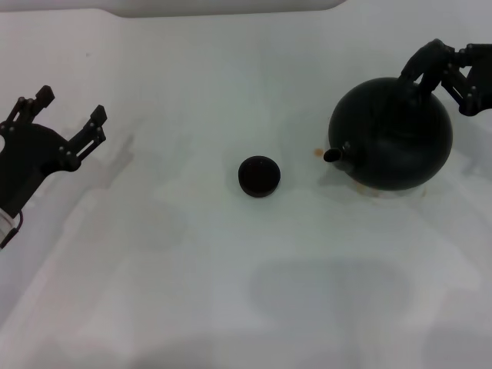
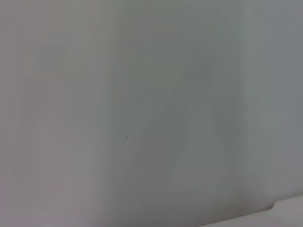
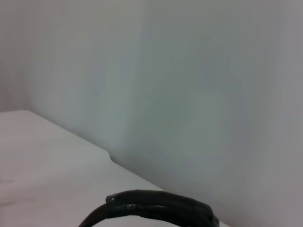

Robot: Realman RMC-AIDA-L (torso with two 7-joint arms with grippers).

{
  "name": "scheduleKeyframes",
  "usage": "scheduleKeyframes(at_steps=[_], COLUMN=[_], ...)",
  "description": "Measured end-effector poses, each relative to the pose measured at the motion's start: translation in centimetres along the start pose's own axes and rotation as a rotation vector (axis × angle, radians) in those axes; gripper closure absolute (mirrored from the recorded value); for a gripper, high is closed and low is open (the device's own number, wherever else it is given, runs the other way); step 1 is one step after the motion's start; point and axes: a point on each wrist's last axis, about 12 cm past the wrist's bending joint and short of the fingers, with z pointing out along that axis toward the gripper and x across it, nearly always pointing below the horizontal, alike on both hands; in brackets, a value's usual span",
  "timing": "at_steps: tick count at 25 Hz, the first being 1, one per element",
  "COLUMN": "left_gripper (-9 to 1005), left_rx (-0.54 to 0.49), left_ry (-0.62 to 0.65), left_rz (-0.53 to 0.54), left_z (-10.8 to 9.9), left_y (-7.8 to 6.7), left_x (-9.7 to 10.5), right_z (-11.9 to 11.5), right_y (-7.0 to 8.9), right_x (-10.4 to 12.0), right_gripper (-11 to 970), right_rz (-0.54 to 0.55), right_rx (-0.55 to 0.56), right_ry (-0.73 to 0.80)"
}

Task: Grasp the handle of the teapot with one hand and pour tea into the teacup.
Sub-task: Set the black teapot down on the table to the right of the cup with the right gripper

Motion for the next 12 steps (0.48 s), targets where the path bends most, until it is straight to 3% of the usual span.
scheduleKeyframes(at_steps=[12], left_gripper=[118], left_rx=[-0.001], left_ry=[0.004], left_rz=[0.0], left_z=[0.03], left_y=[0.01], left_x=[0.03], right_z=[-0.11], right_y=[-0.02], right_x=[1.05], right_gripper=[861], right_rz=[-0.058], right_rx=[-0.023], right_ry=[0.022])
